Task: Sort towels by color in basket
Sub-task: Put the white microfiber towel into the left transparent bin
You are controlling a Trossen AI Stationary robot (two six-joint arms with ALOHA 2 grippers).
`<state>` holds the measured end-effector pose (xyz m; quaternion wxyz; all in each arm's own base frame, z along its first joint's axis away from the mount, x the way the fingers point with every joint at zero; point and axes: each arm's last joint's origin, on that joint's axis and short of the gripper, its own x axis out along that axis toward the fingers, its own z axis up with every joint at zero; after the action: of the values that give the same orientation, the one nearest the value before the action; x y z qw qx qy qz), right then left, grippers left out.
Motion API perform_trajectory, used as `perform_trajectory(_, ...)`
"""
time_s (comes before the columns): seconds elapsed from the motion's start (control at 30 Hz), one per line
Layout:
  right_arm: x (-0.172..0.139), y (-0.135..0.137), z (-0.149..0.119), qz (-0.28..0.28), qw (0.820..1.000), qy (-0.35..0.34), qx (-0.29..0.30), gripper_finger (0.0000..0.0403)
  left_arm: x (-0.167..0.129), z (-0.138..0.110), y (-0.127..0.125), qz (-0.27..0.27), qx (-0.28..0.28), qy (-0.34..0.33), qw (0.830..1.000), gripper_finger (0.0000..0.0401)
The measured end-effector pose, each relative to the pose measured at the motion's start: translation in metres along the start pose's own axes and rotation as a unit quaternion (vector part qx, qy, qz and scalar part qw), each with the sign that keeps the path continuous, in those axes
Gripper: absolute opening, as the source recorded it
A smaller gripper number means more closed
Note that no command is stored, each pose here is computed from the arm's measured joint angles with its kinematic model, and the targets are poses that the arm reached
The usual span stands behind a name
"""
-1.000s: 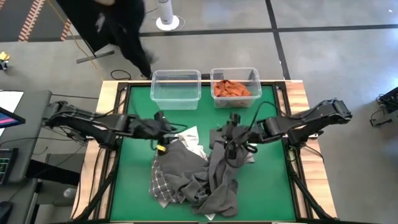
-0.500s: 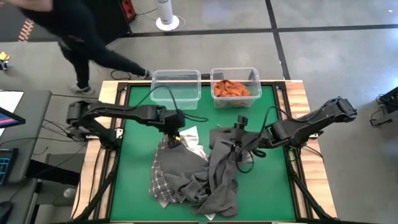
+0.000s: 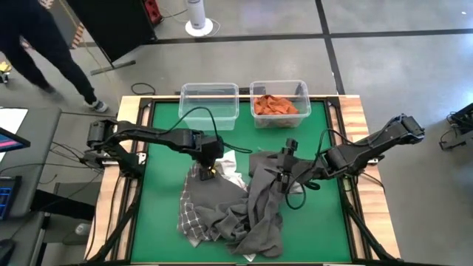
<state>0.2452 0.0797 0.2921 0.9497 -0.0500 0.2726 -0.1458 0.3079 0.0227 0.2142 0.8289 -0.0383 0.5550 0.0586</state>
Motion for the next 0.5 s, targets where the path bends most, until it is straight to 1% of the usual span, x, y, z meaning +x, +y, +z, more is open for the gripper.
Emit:
perform_trajectory(0.1,0.000,-0.001,0.000,-0.017,1.000,-0.003,0.004,0.0249,-0.011,0.001,-0.002,0.009,0.013,-0.022,1.000,0.0003)
perform_trajectory(0.17,0.000,-0.002,0.000,-0.030,1.000,-0.005,0.004,0.0249,-0.026,0.002,-0.002,0.017,0.012,-0.054,0.998,0.0003)
perform_trajectory(0.23,0.001,-0.003,0.000,-0.035,0.999,-0.004,0.004,0.0249,-0.048,0.002,0.000,0.025,0.007,-0.091,0.996,0.0002)
perform_trajectory(0.33,0.005,-0.007,0.000,-0.045,0.999,0.000,0.008,0.0249,-0.086,0.004,0.002,0.047,-0.001,-0.157,0.986,0.0002)
perform_trajectory(0.5,0.022,-0.010,-0.001,-0.067,0.998,0.011,0.017,0.0249,-0.149,0.004,0.010,0.094,-0.008,-0.256,0.962,0.0001)
